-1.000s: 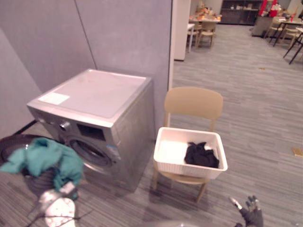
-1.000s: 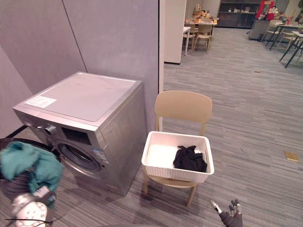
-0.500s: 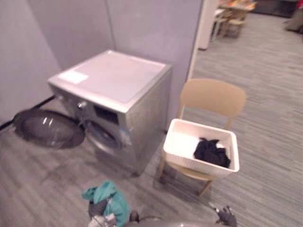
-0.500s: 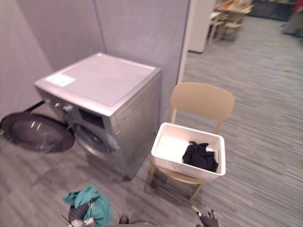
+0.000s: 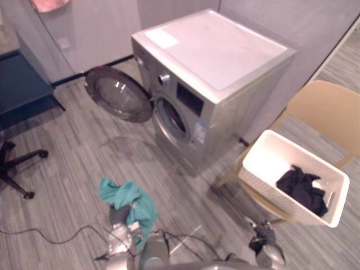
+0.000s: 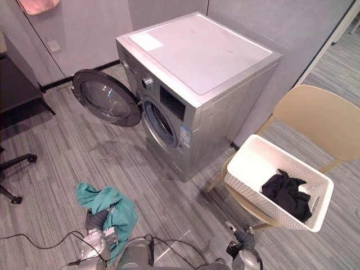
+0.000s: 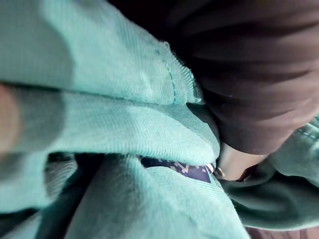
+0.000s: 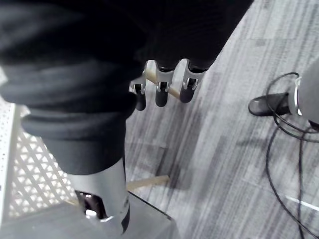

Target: Pick up the laundry basket with both hands and put the clothes into the washing machine.

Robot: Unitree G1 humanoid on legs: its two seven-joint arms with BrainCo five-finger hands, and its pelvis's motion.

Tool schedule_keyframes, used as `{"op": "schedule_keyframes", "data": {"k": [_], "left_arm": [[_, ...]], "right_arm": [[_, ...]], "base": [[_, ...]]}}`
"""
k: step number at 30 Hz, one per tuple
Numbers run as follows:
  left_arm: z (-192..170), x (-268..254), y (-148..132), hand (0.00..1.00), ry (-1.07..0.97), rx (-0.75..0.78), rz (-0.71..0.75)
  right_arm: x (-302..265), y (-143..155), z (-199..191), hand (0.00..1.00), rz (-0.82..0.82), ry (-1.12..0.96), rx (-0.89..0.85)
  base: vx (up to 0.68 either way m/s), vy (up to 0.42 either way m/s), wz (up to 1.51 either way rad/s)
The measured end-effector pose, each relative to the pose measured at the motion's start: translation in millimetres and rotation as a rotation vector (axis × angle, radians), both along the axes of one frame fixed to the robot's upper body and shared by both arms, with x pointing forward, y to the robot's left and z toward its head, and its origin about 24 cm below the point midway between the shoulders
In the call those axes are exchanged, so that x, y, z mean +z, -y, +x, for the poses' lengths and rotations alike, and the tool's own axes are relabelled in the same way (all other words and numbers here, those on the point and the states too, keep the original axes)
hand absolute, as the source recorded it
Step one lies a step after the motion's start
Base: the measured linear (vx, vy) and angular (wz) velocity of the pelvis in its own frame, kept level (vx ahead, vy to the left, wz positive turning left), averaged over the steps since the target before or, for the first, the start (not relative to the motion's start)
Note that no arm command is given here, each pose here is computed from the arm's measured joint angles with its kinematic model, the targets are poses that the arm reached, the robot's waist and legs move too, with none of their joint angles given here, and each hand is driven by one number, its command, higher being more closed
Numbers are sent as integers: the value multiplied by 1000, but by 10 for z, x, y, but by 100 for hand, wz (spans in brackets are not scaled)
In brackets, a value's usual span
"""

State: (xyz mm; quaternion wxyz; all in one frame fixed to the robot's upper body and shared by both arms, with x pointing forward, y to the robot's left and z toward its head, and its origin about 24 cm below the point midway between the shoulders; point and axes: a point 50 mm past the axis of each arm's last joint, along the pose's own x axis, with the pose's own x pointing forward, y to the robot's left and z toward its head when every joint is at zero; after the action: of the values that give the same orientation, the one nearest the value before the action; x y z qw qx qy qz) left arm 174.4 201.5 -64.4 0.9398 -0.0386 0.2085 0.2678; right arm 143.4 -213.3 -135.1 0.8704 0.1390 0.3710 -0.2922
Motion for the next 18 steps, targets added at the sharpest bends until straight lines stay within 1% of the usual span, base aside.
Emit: {"op": "schedule_keyframes", "data": {"k": [3, 5, 7, 11, 13, 15, 16, 18], "left_arm": [[148, 78, 60, 100, 46, -32, 1], [165, 105, 10, 100, 57, -47, 27], [165, 109, 1, 100, 59, -52, 36], [94, -37, 41, 100, -17, -57, 16], [173, -27, 156, 100, -11, -104, 7], [231, -25, 390, 100, -9, -223, 7], [241, -24, 459, 100, -7, -250, -2], [300, 18, 638, 100, 17, -327, -16]], "right_arm": [[20, -27, 91, 0, 8, 9, -4], [20, -33, 87, 0, 14, 8, -8], [25, -30, 57, 0, 28, 26, -40], [61, -124, 79, 0, 73, 88, -97], [55, -135, 7, 0, 84, 98, -133], [-25, -109, -242, 0, 95, 47, -197], [-37, -92, -289, 0, 94, 37, -207], [-45, -70, -324, 0, 103, 33, -247]], "base": [[3, 435, 20], [72, 171, 62], [154, 70, 74], [166, -64, 40], [217, -154, 84], [337, -173, 141], [379, -179, 84], [327, -152, 9]]}}
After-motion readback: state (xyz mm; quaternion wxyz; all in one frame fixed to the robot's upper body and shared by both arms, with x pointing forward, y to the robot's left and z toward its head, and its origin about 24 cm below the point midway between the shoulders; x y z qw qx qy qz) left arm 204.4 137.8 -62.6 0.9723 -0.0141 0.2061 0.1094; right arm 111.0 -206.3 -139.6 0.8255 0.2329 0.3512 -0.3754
